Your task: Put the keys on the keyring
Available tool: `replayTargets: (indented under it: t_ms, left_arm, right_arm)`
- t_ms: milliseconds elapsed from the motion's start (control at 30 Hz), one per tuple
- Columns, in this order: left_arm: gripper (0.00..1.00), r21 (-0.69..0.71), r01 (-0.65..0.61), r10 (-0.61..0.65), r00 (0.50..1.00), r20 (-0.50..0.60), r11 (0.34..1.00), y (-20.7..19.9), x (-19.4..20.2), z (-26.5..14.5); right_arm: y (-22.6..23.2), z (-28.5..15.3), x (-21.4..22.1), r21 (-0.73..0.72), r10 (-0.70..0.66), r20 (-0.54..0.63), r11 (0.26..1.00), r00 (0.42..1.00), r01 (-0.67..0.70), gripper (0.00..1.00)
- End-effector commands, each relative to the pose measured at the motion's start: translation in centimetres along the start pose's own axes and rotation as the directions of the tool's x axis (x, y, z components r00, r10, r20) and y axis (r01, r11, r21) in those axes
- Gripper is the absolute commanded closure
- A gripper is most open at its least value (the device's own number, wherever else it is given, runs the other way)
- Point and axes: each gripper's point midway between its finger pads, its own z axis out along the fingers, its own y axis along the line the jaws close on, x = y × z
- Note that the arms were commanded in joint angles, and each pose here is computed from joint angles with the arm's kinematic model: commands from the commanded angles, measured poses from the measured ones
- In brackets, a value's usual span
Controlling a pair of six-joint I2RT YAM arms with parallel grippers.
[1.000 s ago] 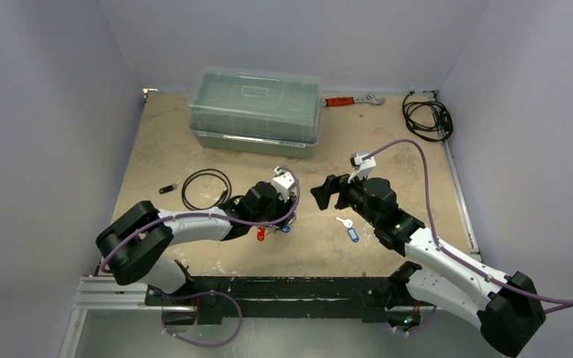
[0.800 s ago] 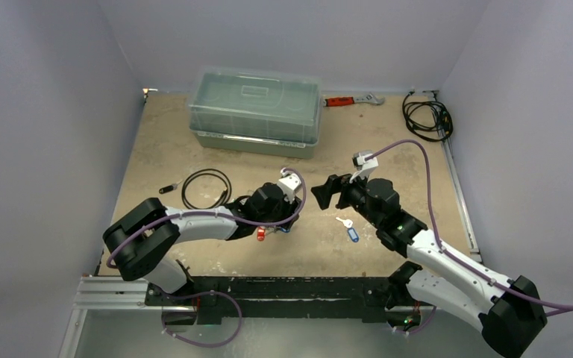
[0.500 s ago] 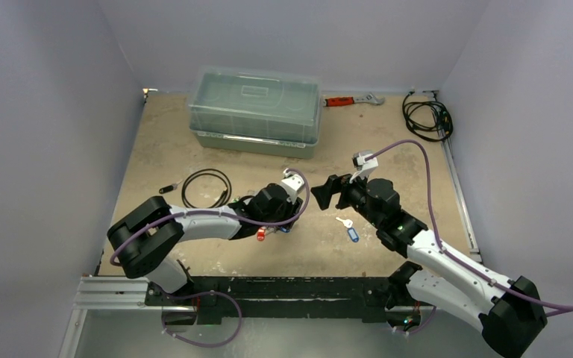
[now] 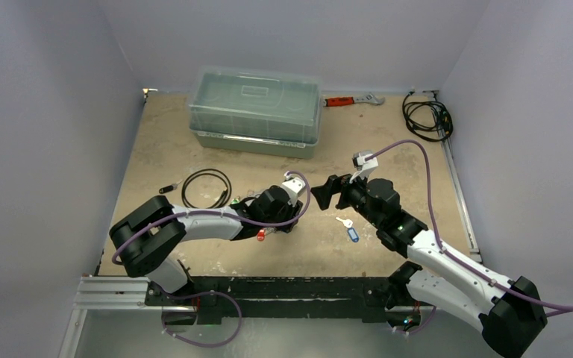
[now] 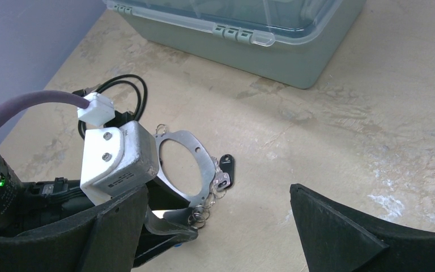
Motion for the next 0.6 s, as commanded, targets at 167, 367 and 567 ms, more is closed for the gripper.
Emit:
replayTargets:
  t_ms: [167, 367, 567]
  left_arm:
    - [0.66, 0.016, 0.015, -0.015, 1.000, 0.018, 1.000, -1.01, -0.95, 0.27]
    - [0.73, 0.023, 0.012, -0.012, 1.000, 0.014, 1.000, -1.21, -0.71, 0.45]
    - [0.81, 0.027, 0.008, -0.008, 1.000, 0.025, 1.000, -1.32, -0.94, 0.01]
  right_arm:
    - [0.68, 0.00, -1.40, -0.022, -0.006, 0.036, 1.000, 0.999, 0.007, 0.01]
    - [0.67, 0.09, -1.34, -0.022, -0.009, 0.033, 1.000, 0.999, 0.010, 0.01]
    - [0.70, 0.20, -1.23, -0.024, -0.009, 0.029, 1.000, 1.000, 0.010, 0.01]
